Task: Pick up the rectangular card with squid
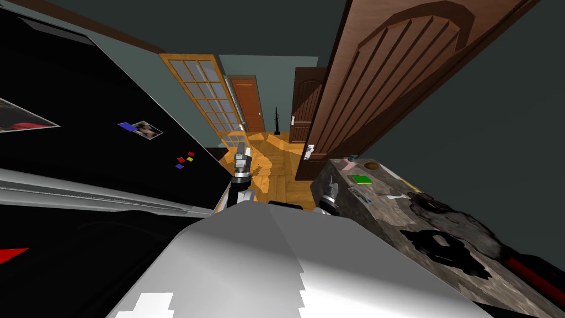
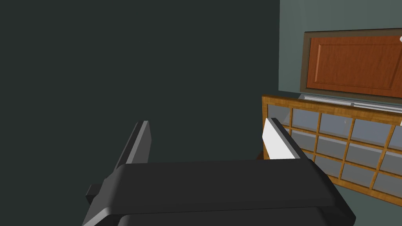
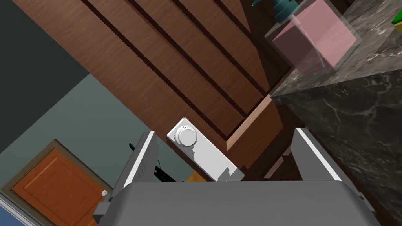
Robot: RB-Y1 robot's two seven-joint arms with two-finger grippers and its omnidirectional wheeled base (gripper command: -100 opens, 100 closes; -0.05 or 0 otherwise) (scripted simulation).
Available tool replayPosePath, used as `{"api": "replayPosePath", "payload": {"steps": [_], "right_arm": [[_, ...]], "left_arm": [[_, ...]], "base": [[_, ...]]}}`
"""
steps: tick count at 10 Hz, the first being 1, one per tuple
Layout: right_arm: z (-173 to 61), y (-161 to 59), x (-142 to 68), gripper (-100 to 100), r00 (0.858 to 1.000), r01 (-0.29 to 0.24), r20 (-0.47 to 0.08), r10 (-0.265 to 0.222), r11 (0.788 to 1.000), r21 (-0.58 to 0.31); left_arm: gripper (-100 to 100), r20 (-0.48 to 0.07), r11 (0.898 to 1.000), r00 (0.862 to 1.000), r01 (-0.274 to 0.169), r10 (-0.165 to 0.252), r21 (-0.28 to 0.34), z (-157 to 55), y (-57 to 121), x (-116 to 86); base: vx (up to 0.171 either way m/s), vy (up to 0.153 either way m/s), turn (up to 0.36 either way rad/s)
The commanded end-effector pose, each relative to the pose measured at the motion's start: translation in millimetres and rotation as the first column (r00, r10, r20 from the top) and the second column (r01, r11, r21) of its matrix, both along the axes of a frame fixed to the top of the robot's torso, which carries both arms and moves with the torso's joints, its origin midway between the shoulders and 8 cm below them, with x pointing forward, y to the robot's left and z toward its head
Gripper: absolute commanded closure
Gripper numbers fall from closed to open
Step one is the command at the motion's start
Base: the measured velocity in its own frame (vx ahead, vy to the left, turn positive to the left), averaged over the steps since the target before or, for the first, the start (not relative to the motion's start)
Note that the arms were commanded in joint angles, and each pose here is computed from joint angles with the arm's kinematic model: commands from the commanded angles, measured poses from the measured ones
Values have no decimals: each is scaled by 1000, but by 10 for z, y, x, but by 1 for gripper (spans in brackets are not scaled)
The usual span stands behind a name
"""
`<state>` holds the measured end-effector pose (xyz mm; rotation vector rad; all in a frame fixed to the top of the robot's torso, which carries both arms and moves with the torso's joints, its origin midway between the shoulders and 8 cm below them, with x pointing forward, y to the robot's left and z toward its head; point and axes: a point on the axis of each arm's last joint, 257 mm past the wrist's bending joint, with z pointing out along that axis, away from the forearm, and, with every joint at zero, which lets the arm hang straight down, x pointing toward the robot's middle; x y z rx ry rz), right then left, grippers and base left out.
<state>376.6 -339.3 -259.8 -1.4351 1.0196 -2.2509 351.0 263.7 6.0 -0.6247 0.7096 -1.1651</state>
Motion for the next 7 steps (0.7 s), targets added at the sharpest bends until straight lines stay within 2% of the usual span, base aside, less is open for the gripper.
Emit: {"api": "replayPosePath", "payload": {"steps": [1, 2, 3, 4, 6, 7], "right_arm": [[-69, -45, -28, -100, 1000, 8, 9, -9, 998, 57], [-173, -93, -73, -100, 1000, 23, 14, -25, 992, 120], [-186, -108, -77, -100, 999, 26, 15, -28, 991, 134], [-288, -157, -126, -100, 999, 43, 22, -48, 979, 199], [-402, -221, -183, -100, 997, 67, 25, -77, 960, 272], [-488, -258, -231, -100, 995, 86, 29, -100, 942, 323]], "left_arm": [[0, 0, 1000, 1000, 0, 0, 0, 0, 0, 0], [0, 0, 1000, 1000, 0, 0, 0, 0, 0, 0], [0, 0, 1000, 1000, 0, 0, 0, 0, 0, 0], [0, 0, 1000, 1000, 0, 0, 0, 0, 0, 0], [0, 0, 1000, 1000, 0, 0, 0, 0, 0, 0], [0, 0, 1000, 1000, 0, 0, 0, 0, 0, 0]], "base": [[-4, -53, 46], [-2, -73, 57], [-4, -66, 37], [-2, -79, 56], [-9, -114, 50], [-3, -85, 23]]}}
